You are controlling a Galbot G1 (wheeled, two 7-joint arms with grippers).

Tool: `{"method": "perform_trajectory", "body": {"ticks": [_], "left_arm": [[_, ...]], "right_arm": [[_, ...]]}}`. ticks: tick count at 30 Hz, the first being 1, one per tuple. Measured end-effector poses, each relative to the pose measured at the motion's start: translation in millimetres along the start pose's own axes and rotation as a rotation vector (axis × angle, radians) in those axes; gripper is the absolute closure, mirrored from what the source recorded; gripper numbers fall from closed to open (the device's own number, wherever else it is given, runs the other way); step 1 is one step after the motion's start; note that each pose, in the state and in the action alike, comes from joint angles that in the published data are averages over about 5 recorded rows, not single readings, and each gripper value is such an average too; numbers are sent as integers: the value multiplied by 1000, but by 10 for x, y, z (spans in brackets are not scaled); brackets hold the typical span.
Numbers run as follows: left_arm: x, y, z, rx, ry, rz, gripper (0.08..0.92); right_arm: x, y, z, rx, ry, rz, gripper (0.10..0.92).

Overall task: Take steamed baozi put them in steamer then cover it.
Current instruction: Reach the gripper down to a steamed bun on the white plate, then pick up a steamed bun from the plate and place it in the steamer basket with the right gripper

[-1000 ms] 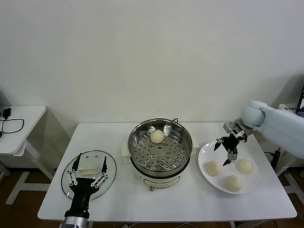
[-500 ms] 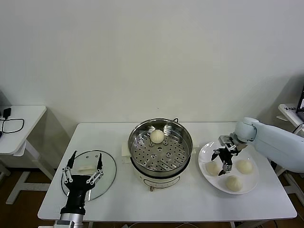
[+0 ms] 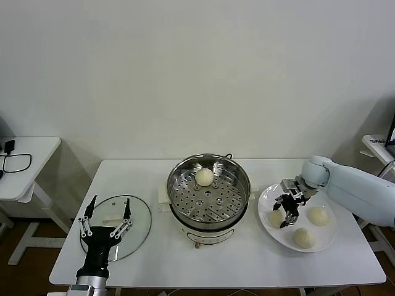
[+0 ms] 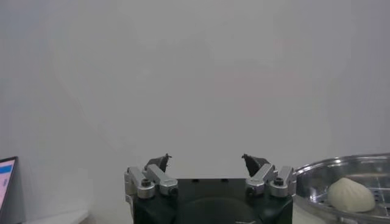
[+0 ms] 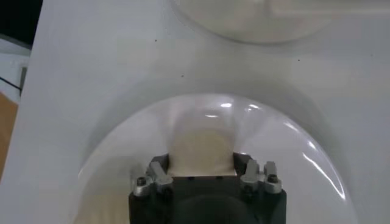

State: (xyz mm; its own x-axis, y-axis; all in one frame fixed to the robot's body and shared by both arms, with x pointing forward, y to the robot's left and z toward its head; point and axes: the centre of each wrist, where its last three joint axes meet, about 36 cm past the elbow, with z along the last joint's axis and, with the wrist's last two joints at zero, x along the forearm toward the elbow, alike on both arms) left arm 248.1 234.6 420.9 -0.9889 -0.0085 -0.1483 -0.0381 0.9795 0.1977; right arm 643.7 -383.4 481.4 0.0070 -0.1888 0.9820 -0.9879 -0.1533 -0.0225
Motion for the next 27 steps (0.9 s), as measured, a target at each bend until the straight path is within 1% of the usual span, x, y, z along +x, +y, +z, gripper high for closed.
{"method": "perform_trajectory", "body": {"ticks": [4, 9, 14, 17, 19, 22, 27], "left_arm": [[-8, -8, -12, 2, -4, 5, 177], [-13, -24, -29, 5, -9, 14, 177], [-5, -43, -30, 2, -10, 26, 177], [1, -54, -24, -2, -9, 34, 177], [5, -65, -19, -3, -9, 39, 177], [8, -84, -14, -2, -10, 45, 177], [2, -105, -5, 1, -12, 50, 177]], "right_arm": [[303, -98, -87, 28, 9, 8, 374], [915, -325, -354, 79, 26, 21, 374], [1549, -555, -845, 147, 33, 43, 377], [1838, -654, -1228, 190, 24, 57, 378], [1954, -697, -1511, 217, 11, 60, 378], [2013, -739, -1948, 253, -16, 56, 377], [1886, -778, -2605, 288, -48, 41, 378]]}}
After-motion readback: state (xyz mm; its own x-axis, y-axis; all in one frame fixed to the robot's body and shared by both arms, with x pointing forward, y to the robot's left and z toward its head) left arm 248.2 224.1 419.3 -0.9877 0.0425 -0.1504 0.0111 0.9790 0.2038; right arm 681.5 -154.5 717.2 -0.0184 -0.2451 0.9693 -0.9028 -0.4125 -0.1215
